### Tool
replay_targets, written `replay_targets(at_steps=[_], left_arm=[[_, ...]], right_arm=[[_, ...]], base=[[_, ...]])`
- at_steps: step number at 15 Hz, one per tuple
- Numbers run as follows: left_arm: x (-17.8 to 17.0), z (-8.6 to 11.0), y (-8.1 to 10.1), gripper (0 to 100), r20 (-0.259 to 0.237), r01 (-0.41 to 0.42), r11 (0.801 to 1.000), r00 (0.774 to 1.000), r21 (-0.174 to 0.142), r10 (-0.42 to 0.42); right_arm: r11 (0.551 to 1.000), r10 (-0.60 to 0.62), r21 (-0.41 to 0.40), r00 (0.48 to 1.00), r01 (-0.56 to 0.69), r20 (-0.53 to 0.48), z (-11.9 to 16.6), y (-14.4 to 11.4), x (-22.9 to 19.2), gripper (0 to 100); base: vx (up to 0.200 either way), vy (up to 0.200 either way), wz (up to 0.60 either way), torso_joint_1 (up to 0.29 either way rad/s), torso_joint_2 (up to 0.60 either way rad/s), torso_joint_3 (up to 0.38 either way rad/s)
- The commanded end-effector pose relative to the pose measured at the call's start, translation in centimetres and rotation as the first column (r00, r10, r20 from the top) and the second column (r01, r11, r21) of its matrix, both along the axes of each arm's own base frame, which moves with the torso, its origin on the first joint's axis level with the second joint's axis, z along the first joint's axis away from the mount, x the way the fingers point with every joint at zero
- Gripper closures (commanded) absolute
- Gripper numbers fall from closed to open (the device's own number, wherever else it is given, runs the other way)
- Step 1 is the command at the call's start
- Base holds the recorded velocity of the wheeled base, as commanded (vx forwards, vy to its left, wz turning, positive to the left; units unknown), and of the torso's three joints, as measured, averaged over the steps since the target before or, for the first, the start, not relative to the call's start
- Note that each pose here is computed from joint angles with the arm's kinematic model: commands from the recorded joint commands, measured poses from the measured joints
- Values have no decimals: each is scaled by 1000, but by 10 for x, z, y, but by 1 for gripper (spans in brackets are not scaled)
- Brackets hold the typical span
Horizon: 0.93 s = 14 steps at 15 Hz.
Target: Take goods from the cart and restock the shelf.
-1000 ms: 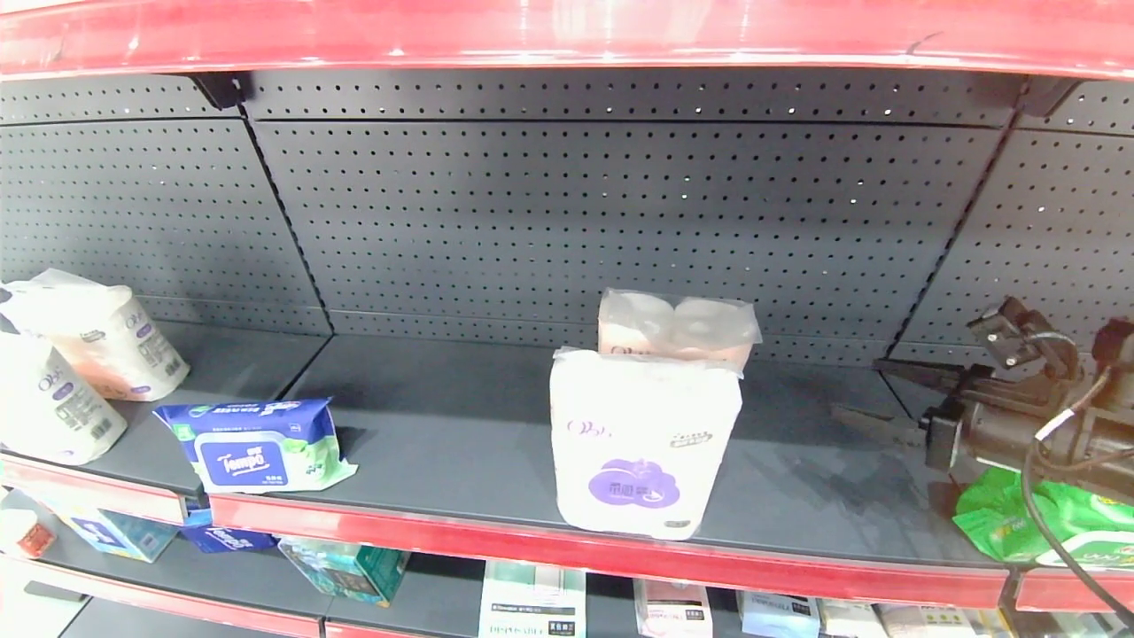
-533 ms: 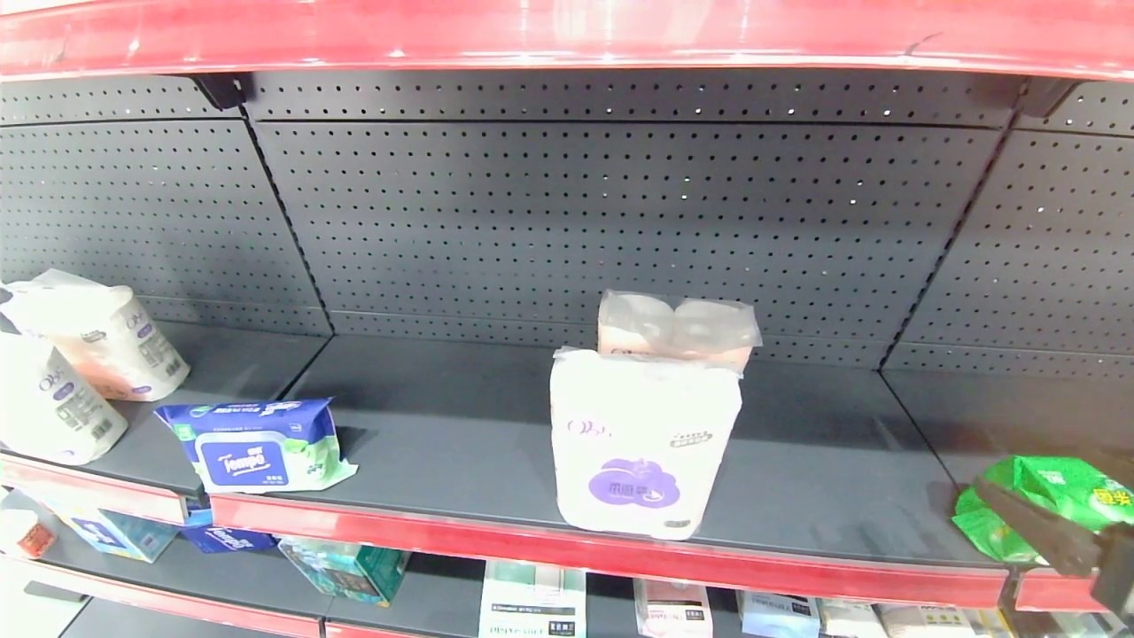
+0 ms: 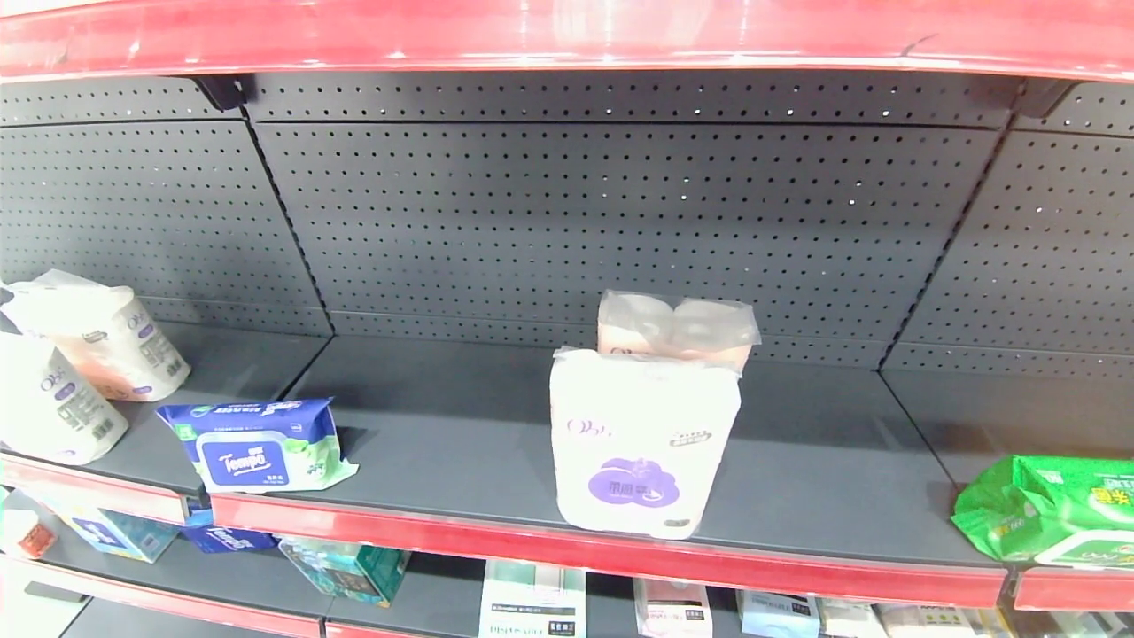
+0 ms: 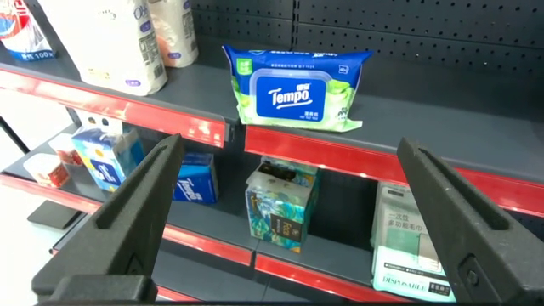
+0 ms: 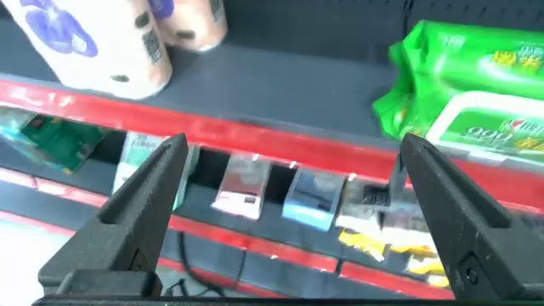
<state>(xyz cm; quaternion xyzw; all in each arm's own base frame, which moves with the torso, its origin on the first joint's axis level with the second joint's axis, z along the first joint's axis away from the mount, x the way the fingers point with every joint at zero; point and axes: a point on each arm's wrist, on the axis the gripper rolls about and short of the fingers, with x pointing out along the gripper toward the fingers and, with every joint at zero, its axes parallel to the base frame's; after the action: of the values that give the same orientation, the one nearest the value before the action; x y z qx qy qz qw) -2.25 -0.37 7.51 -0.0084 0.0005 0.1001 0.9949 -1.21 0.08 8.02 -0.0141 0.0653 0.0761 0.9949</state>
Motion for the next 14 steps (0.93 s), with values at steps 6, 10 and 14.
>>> replay_targets(at_steps=[6, 10, 14], left_arm=[[0, 0, 0, 0, -2, 12, 1000, 1000, 15, -12], [0, 0, 0, 0, -1, 12, 1000, 1000, 10, -12], [0, 0, 0, 0, -1, 10, 1000, 1000, 13, -10]], right_arm=[[990, -138, 34, 982, 134, 131, -4, -1, -11, 0], [990, -138, 34, 982, 134, 131, -4, -1, -11, 0], [990, -138, 37, 982, 134, 132, -4, -1, -11, 0]], base=[[0, 0, 0, 0, 0, 0], [0, 0, 0, 0, 0, 0], [0, 0, -150, 1, 2, 1]])
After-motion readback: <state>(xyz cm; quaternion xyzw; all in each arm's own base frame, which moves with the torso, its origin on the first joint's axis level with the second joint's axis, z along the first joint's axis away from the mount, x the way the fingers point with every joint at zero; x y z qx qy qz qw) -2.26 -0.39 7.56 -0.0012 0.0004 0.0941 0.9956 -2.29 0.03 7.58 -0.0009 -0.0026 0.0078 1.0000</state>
